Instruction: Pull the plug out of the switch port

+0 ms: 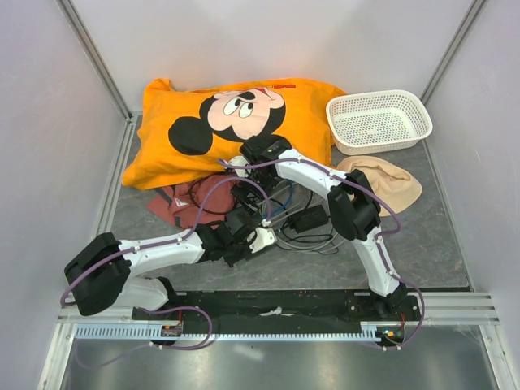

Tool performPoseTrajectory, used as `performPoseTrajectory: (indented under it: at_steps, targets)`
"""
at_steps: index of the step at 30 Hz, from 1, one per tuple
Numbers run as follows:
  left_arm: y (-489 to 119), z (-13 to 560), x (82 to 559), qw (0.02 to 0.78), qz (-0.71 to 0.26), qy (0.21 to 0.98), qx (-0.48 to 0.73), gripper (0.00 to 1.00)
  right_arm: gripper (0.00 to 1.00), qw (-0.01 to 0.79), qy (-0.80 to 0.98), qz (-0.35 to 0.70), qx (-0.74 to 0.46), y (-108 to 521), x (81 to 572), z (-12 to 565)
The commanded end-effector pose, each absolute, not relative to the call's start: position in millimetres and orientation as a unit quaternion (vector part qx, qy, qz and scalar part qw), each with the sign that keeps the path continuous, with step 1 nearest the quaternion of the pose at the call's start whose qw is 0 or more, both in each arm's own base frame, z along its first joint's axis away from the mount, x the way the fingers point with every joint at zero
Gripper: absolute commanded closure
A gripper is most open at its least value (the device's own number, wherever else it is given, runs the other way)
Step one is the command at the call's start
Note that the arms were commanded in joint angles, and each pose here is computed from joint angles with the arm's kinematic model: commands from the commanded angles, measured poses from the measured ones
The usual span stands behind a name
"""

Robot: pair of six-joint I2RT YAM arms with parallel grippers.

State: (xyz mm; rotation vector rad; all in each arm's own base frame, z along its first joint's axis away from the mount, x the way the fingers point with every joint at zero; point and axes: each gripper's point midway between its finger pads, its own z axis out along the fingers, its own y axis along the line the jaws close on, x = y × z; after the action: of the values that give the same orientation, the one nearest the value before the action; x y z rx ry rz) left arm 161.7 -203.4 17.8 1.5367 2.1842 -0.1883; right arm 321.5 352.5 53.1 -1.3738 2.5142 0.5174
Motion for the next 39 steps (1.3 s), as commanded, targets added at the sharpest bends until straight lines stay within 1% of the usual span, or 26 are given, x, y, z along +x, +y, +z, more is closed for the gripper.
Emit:
performPoseTrajectory:
  at_steps: [1, 6, 9, 10, 13, 14, 15, 17, 20, 22, 26, 30, 33, 37, 38, 39]
  targets:
    - [-218.6, 28.2, 155.0, 0.243, -0.108, 0.764, 0.588, 0.98, 0.02, 0.13, 0.873, 0.105, -0.459, 325.3, 349.9, 30.0]
    - [-226.4, 41.2, 166.7, 0.261, -0.1, 0.777, 0.563, 0.98, 0.02, 0.124, 0.875, 0.102, -0.456, 322.9, 346.8, 26.3]
    - [-230.4, 47.8, 170.3, 0.253, -0.097, 0.79, 0.55, 0.98, 0.02, 0.124, 0.878, 0.098, -0.452, 321.7, 348.2, 26.0]
    - [-226.2, 46.3, 173.0, 0.249, -0.082, 0.793, 0.55, 0.98, 0.02, 0.125, 0.878, 0.098, -0.452, 321.8, 348.7, 26.4]
    - [-212.1, 30.3, 167.7, 0.22, -0.061, 0.786, 0.574, 0.98, 0.02, 0.125, 0.877, 0.095, -0.454, 321.0, 349.3, 25.7]
    - [-208.1, 26.9, 165.3, 0.216, -0.057, 0.773, 0.593, 0.98, 0.02, 0.125, 0.876, 0.094, -0.455, 321.0, 348.8, 25.2]
    - [-201.1, 19.6, 159.3, 0.204, -0.058, 0.767, 0.606, 0.98, 0.02, 0.125, 0.877, 0.093, -0.455, 320.6, 348.7, 25.4]
    - [-198.5, 14.2, 140.8, 0.182, -0.09, 0.734, 0.648, 0.99, 0.02, 0.124, 0.877, 0.092, -0.456, 320.0, 348.5, 23.9]
    - [-187.3, 8.3, 113.9, 0.155, -0.13, 0.704, 0.68, 0.99, 0.02, 0.121, 0.877, 0.089, -0.457, 318.7, 348.4, 21.4]
    - [-178.5, 4.6, 103.8, 0.153, -0.14, 0.691, 0.693, 0.98, 0.02, 0.122, 0.877, 0.084, -0.457, 317.5, 350.0, 21.4]
    - [-172.4, 5.2, 102.0, 0.166, -0.137, 0.693, 0.688, 0.99, 0.02, 0.121, 0.878, 0.076, -0.456, 313.4, 350.6, 20.5]
    - [-167.9, 11.2, 126.1, 0.195, -0.086, 0.713, 0.668, 0.98, 0.02, 0.116, 0.88, 0.074, -0.455, 310.6, 347.3, 19.0]
    - [-160.3, 15.5, 133.9, 0.209, -0.067, 0.703, 0.676, 0.98, 0.02, 0.107, 0.88, 0.076, -0.457, 309.1, 342.4, 14.6]
    - [-162.4, 31.3, 139.5, 0.24, -0.089, 0.703, 0.664, 0.98, 0.02, 0.109, 0.878, 0.072, -0.46, 307.9, 342.4, 15.6]
    - [-167.0, 44.3, 142.7, 0.266, -0.103, 0.698, 0.657, 0.98, 0.02, 0.11, 0.877, 0.07, -0.463, 308.1, 342.0, 16.1]
    - [-171.2, 50.3, 138.8, 0.272, -0.136, 0.693, 0.654, 0.98, 0.02, 0.112, 0.877, 0.068, -0.463, 307.4, 342.8, 16.7]
